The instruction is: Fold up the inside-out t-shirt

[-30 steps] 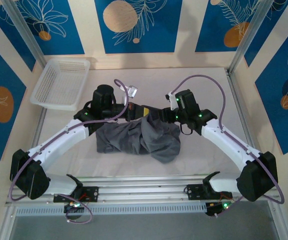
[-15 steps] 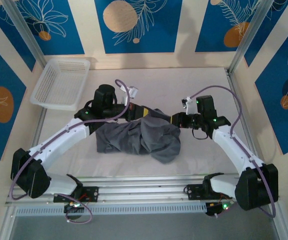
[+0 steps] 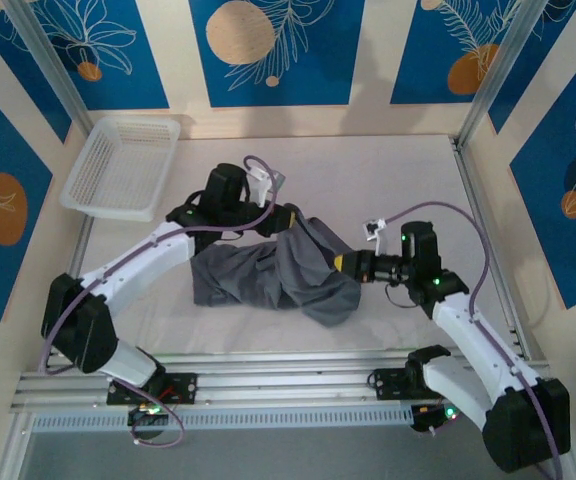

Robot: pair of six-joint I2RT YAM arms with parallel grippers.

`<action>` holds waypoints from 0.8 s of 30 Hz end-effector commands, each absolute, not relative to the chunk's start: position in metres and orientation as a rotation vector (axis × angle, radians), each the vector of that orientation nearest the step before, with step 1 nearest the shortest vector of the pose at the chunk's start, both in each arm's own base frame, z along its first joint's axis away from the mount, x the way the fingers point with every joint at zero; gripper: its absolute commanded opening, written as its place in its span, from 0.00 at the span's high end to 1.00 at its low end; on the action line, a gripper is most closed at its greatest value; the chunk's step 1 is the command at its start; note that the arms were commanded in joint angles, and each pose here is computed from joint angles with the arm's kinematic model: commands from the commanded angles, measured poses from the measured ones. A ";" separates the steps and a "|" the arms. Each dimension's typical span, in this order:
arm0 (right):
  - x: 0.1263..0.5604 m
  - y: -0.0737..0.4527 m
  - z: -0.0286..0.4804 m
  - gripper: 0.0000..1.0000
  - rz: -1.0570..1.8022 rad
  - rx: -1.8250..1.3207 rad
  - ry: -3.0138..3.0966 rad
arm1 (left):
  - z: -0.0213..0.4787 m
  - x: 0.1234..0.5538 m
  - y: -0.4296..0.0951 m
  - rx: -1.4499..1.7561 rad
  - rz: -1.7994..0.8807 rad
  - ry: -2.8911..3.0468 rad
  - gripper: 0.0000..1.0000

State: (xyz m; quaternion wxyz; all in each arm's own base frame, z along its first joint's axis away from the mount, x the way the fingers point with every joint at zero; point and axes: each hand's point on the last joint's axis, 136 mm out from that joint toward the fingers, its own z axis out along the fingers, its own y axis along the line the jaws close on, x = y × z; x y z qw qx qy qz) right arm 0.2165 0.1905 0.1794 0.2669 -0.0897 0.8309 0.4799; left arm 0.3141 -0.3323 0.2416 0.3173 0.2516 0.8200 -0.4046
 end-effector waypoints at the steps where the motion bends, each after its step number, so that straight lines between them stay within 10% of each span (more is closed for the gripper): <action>1: 0.198 0.202 0.186 0.86 1.389 -0.241 2.228 | 0.219 0.328 -0.363 0.676 -1.019 2.167 0.88; 14: 0.261 0.138 0.218 0.57 0.899 0.050 2.207 | 0.235 0.283 -0.351 0.842 -0.799 1.974 0.45; 24: 0.327 0.170 0.149 0.46 0.971 0.170 2.537 | 0.153 0.279 -0.307 0.640 -0.607 2.379 0.37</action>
